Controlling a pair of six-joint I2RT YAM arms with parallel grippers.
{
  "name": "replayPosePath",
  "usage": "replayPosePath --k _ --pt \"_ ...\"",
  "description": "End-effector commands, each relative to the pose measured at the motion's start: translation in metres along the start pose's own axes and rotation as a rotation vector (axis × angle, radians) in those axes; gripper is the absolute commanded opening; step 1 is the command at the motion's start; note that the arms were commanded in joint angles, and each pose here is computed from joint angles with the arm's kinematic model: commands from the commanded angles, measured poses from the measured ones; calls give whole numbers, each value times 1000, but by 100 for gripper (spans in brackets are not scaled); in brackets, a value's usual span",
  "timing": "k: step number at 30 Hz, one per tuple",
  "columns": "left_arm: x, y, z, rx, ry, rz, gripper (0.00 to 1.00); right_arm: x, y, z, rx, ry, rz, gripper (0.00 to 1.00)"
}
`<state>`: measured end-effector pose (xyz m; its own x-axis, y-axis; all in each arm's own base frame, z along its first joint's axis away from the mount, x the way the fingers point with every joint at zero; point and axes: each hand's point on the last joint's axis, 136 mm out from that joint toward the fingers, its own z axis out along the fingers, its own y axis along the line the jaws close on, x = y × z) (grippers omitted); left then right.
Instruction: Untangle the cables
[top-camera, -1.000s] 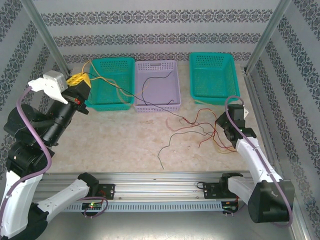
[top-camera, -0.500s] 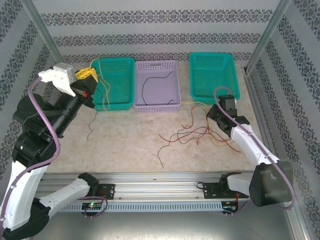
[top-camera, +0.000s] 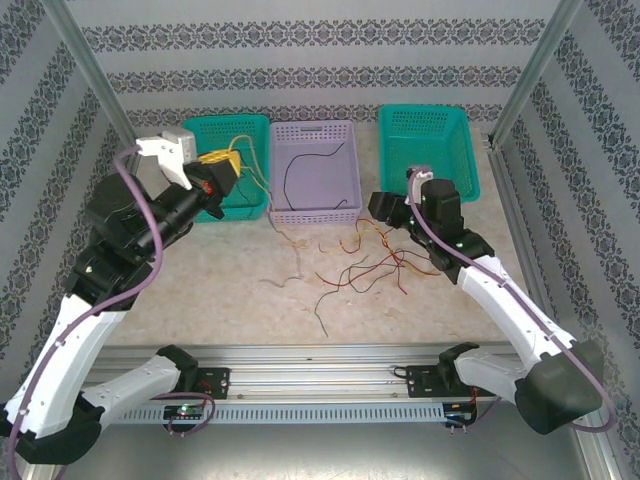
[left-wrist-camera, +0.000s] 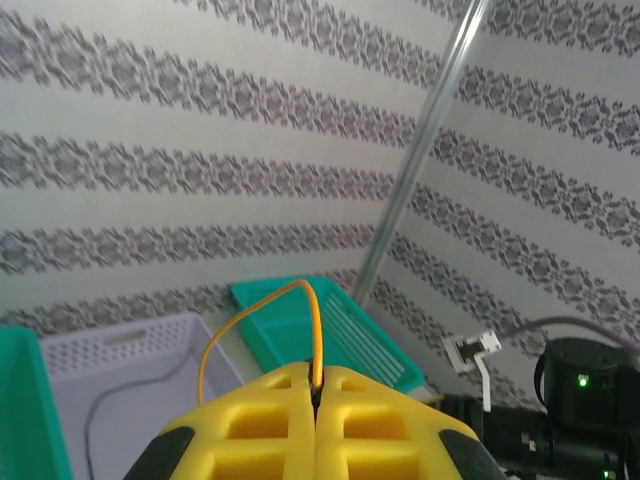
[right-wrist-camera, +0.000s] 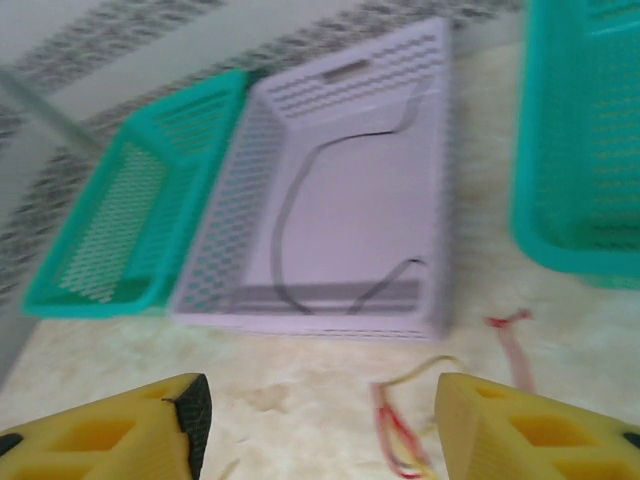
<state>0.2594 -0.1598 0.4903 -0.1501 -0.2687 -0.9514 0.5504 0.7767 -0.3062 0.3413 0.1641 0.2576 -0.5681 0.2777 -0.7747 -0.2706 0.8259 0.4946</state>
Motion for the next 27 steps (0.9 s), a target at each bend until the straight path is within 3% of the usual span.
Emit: replayPosePath --k 1,9,16,22,27 --pt "-7 -15 3 100 -43 -90 0 -17 66 -17 -252 -48 -108 63" --pt "18 -17 23 162 0 -192 0 12 144 -16 -526 -16 -200 67" --pt "25 -16 30 168 15 -211 0 39 181 -6 -575 24 -292 66" --pt "29 -15 31 172 18 -224 0 50 182 13 -529 37 -299 64" --pt "33 -15 32 168 27 -225 0 49 192 13 -550 27 -304 55"
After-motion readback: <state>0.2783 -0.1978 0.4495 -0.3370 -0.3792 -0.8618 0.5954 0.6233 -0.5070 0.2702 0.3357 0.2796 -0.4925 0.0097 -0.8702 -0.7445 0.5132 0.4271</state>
